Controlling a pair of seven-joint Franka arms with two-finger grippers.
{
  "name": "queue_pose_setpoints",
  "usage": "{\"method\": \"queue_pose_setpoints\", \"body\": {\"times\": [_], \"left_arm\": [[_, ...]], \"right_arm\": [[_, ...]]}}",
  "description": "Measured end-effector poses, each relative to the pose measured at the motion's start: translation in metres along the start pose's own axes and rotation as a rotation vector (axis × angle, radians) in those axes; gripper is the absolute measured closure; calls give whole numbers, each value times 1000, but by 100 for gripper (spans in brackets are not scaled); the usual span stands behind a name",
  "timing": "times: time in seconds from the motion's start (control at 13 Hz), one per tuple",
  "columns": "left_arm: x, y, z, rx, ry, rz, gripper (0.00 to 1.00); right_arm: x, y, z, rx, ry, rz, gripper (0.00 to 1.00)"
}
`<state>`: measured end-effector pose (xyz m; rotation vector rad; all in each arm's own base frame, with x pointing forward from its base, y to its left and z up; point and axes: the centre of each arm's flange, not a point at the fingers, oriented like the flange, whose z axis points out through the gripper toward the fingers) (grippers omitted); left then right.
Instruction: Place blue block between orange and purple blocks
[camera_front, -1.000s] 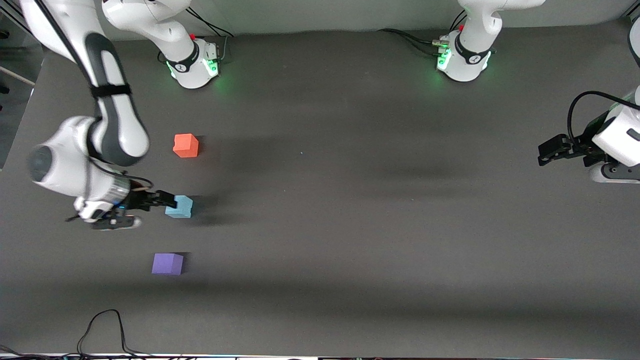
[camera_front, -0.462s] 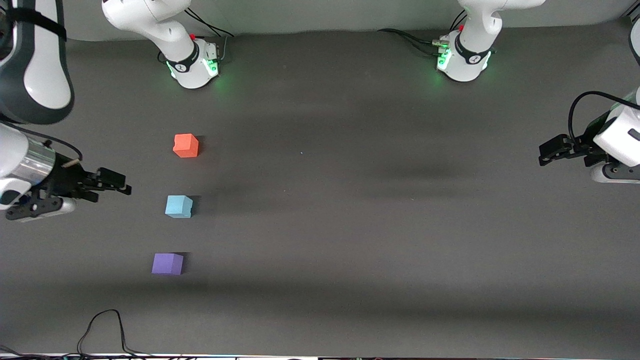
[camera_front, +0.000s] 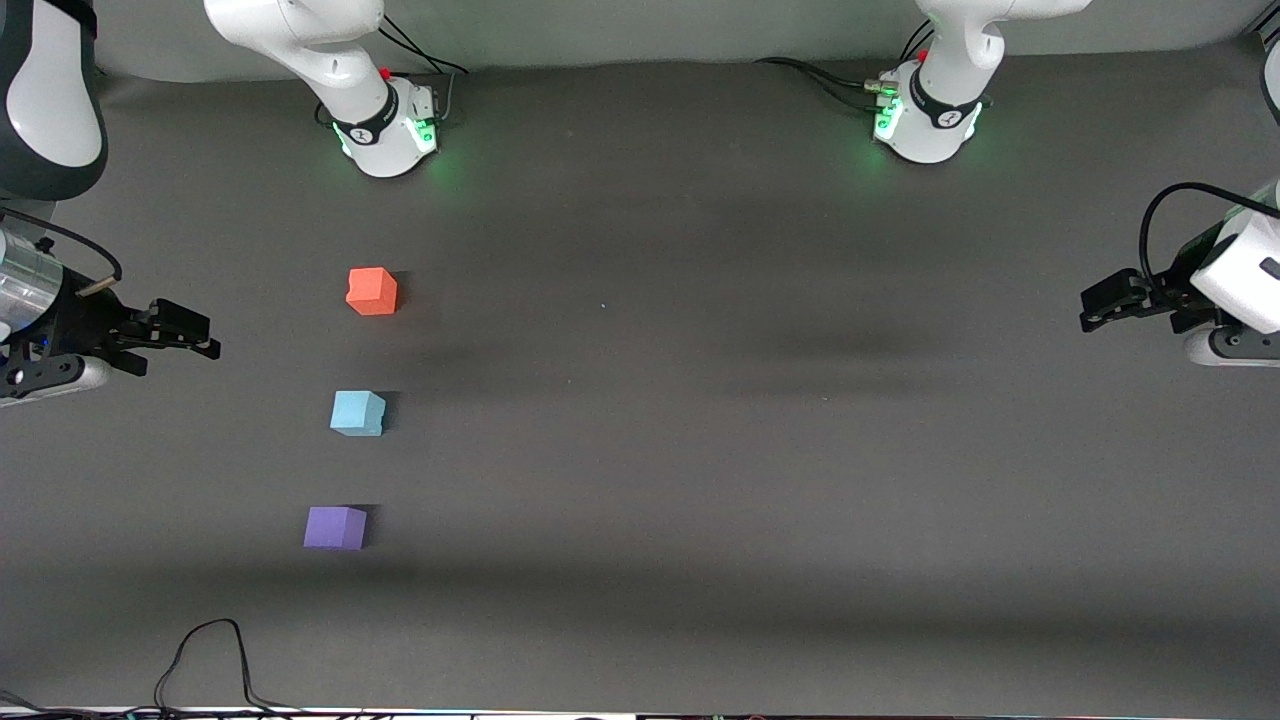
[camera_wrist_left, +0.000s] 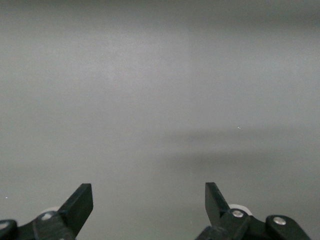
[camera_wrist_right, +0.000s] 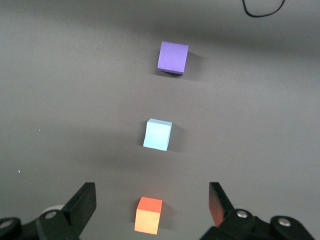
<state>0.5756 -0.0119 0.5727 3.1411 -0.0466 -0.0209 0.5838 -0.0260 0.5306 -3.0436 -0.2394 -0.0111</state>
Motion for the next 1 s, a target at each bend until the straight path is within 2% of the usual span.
{"method": "queue_pose_setpoints", "body": {"times": [0.38,0.62,0.77,1.0], "left_arm": [[0,0,0,0,0,0,0],[0,0,0,0,0,0,0],[0,0,0,0,0,0,0],[0,0,0,-2,0,-1,0]], "right_arm": [[1,-38,-2,-11,-2,3,0],[-3,-31,-7,-74,-7,-7,0],[-5,-37,-7,-84,-24,-19,0],[-11,-32,-30,-95,9,-7,0]]}}
